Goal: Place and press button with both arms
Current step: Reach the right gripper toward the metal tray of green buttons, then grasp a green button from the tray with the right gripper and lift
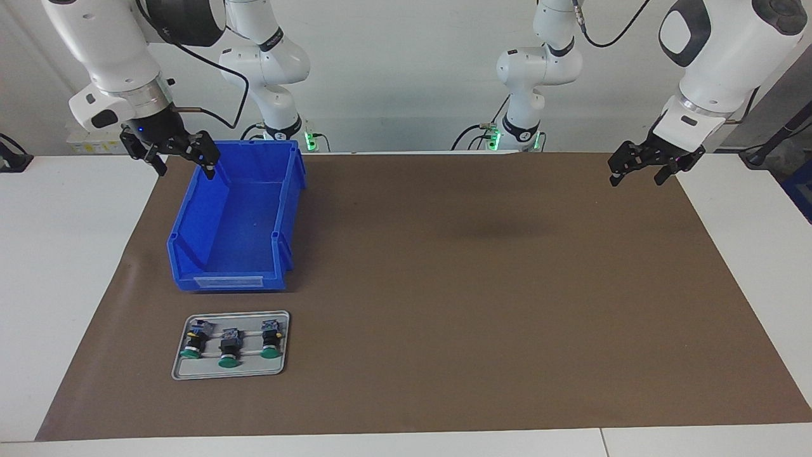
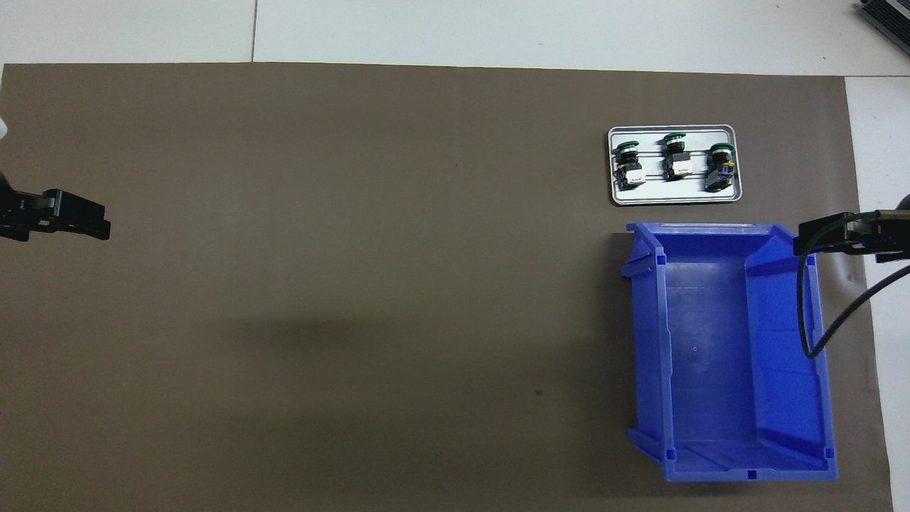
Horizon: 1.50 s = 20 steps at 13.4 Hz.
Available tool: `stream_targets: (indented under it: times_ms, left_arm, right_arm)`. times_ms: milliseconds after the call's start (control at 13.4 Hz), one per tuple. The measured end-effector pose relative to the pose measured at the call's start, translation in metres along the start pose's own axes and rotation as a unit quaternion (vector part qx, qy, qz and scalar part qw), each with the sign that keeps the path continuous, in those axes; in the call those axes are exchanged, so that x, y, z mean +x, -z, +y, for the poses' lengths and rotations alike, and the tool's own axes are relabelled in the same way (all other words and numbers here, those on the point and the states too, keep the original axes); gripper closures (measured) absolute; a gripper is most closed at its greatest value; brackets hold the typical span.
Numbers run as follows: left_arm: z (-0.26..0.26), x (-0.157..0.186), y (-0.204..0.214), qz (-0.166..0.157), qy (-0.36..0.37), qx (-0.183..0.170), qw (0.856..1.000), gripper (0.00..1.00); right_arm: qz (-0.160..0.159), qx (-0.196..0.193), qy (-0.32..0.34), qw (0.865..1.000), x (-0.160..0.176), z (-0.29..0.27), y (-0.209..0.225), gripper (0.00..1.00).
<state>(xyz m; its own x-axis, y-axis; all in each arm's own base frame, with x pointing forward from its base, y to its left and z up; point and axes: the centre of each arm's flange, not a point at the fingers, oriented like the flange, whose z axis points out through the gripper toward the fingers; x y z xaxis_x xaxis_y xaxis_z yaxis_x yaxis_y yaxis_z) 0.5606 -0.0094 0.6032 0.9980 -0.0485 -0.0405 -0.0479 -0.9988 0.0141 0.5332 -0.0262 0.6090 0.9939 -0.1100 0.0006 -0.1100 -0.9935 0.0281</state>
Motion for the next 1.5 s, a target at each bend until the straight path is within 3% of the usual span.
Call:
stream_targets:
  times_ms: [524,824,1123,1498]
  left_arm:
    - [0.0,0.0,0.0,0.0,0.0,0.0,1.0,0.0]
    - [0.0,0.0,0.0,0.0,0.0,0.0,1.0,0.0]
    - [0.0,0.0,0.0,0.0,0.0,0.0,1.0,0.0]
    - [0.0,0.0,0.0,0.0,0.0,0.0,1.0,0.0]
  right_arm:
    - [0.0,0.0,0.0,1.0,0.0,0.0,0.0,0.0]
    - [0.034,0.002,-0.005,0.999,0.014,-0.002,0.0,0.0]
    - [0.04,-0.005,-0.004,0.999,0.071,-0.014,-0.026,0.0]
    - [0.068,-0.004,0.011,0.998,0.158,-0.046,-0.13,0.0]
